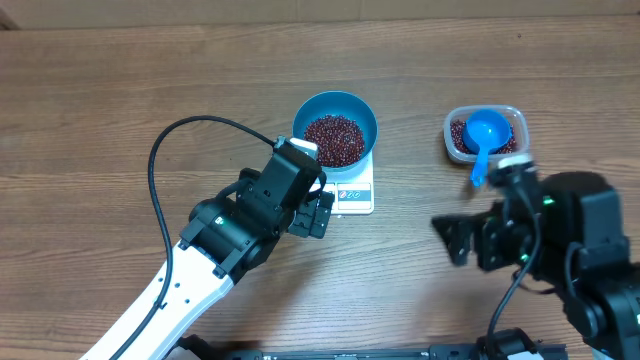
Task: Scoop item into bowl and weigh 150g on scale
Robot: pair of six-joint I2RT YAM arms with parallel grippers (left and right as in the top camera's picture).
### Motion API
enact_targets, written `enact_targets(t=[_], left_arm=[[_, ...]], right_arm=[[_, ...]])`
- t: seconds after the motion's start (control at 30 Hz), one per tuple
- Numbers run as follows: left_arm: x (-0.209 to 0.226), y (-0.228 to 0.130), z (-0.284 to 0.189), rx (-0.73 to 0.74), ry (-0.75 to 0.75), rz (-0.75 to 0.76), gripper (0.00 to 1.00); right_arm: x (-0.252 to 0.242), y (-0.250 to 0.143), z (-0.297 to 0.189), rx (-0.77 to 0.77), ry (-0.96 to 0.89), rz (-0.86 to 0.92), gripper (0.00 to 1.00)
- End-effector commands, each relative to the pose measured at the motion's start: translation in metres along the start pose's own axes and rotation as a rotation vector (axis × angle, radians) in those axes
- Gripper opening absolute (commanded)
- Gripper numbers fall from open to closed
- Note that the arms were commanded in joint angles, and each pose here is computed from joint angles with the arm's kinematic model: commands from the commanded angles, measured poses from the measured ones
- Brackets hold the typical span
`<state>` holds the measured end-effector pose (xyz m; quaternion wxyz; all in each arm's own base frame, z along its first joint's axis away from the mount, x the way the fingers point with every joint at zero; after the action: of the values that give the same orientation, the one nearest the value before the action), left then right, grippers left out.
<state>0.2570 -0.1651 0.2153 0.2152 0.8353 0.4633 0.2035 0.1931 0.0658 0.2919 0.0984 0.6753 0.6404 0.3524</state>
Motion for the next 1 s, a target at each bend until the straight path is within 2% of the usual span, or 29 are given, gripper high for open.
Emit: enact_targets(t=[0.0,0.13,0.3,0.57,0.7,0.97], left_arm=[[0.004,0.008,-0.008,-0.034,0.008,-0.014,1.0],[0.004,0.008,-0.008,-0.034,0.008,-0.014,1.0],[0.004,0.008,-0.008,-0.034,0.008,-0.014,1.0],[0.004,0.008,-0.008,-0.034,0.008,-0.014,0.99],[0.004,0.008,-0.008,-0.034,0.008,-0.014,1.0],[0.004,0.008,-0.008,-0.034,0.008,-0.014,1.0]], right_arm=[[-0.025,0.012,-0.003,-0.165,-0.063,-0.086,1.0],[-0.036,0.019,0.003,-0.376,-0.057,-0.133,1.0],[-0.047,0.009,0.021,-0.607,-0.021,-0.19,1.0],[-0.049,-0.018,0.048,-0.845,0.085,-0.303,1.0],[-0.053,-0.024,0.054,-0.893,0.087,-0.318,1.0],[-0.067,-0.033,0.076,-0.853,0.067,-0.242,1.0]])
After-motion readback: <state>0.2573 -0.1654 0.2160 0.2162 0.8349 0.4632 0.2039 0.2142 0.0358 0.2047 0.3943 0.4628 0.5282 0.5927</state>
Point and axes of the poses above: each gripper's point midway between its finger pads, its own z axis out along the fingers, its own x axis along the line the jaws close on, y = z × x, the point moved 2 cm from there along -z, back along the fingers, and after that the axes turned 15 degrees about z, right-handed, at the moved point
